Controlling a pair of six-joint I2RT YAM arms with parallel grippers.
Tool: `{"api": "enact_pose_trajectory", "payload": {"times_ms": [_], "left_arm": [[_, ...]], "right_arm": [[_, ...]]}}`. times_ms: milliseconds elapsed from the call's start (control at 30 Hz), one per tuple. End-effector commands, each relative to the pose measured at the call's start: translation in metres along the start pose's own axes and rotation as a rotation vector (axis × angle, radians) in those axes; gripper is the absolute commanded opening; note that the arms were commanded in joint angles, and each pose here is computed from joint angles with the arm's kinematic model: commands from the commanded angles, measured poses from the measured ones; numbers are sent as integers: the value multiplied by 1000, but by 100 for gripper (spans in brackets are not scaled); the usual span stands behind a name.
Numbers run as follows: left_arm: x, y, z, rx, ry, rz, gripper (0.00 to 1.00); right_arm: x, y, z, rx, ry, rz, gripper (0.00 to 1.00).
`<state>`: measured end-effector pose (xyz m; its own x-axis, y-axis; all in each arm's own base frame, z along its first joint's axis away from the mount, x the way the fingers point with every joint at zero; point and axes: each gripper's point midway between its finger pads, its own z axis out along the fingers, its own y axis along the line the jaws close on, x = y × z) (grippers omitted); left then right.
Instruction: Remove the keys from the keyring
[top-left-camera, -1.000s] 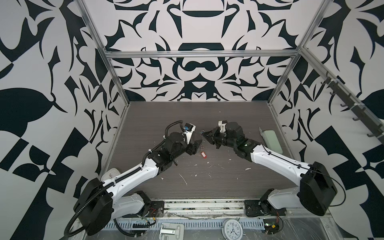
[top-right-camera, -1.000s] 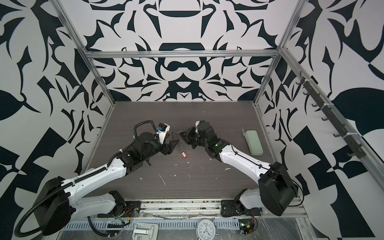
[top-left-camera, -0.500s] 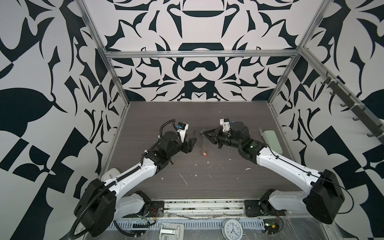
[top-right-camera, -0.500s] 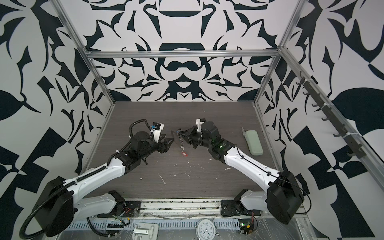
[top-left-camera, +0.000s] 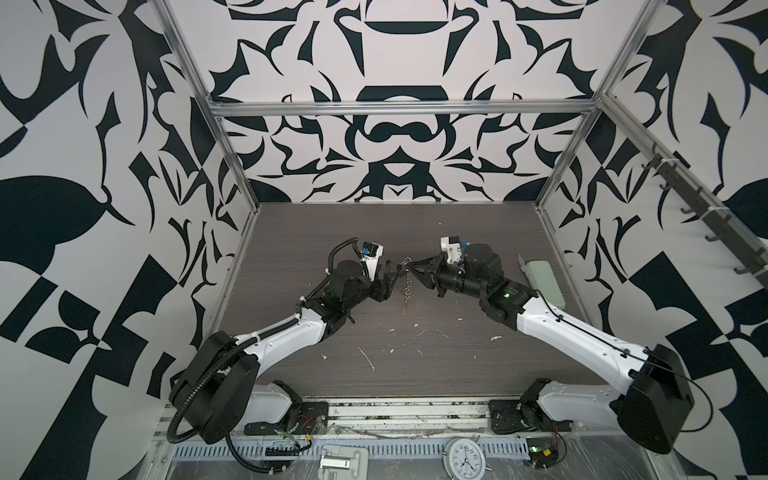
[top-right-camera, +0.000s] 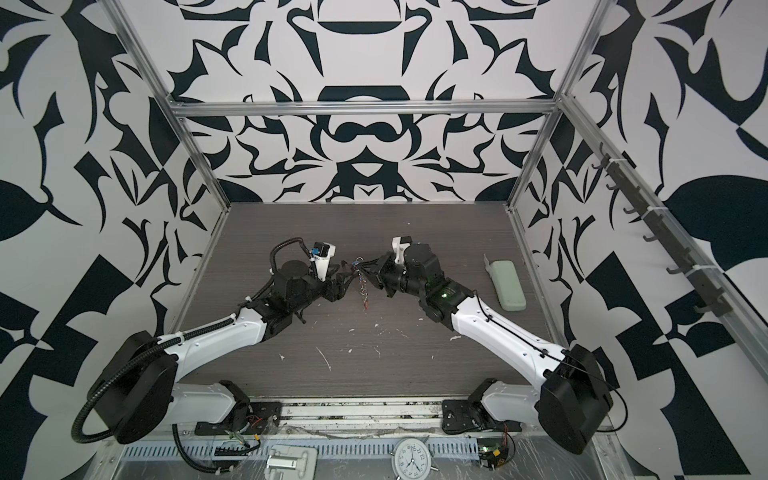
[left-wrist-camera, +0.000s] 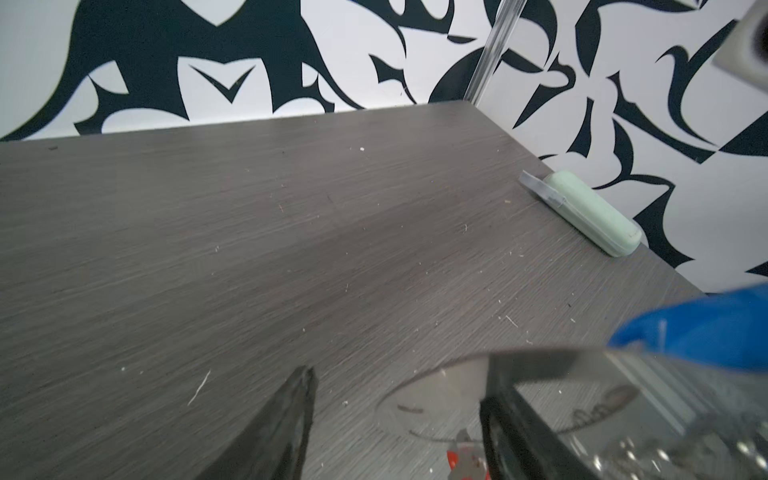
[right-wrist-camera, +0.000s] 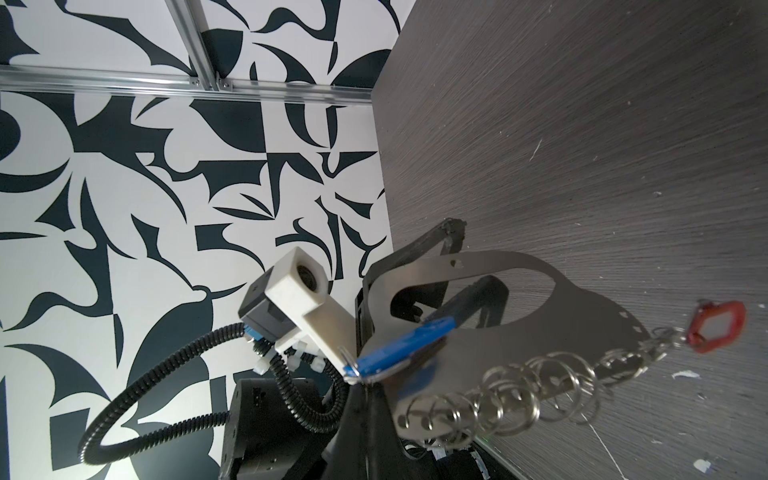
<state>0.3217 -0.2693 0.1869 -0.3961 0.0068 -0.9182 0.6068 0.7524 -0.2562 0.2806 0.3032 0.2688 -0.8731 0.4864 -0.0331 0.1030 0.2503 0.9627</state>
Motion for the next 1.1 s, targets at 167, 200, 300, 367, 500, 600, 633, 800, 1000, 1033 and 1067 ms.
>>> {"api": "enact_pose_trajectory", "payload": {"times_ms": [167,200,300,367,500,600,633,800,1000,1033,1067], "left_arm": [[-39,-7,-1,21,-165,37,53],[-39,-8,1,26,-162,37,50],[-37,-9,1,33,-152,37,39],[-35,-10,-2,37,-145,37,34],[-33,-13,-9,38,-130,40,28],[-32,-17,-15,43,-123,40,20],[-36,-20,-20,44,-134,42,18],[-33,-26,-21,52,-110,39,10],[-25,-27,-25,26,-53,16,6],[-25,-29,-28,23,-41,11,4],[-23,-29,-30,21,-23,4,4]], "right_arm": [[6,31,-11,-103,1,-55,0],[7,31,-11,-102,2,-55,0],[6,31,-13,-104,-3,-57,0],[6,31,-14,-102,-7,-59,0],[6,26,-12,-93,-5,-56,0],[6,21,-10,-88,-1,-47,0],[7,20,-9,-86,2,-44,0],[8,16,-8,-84,8,-39,0],[6,9,-8,-71,13,-36,0],[4,6,-8,-66,11,-35,0],[3,2,-8,-59,15,-35,0]]}}
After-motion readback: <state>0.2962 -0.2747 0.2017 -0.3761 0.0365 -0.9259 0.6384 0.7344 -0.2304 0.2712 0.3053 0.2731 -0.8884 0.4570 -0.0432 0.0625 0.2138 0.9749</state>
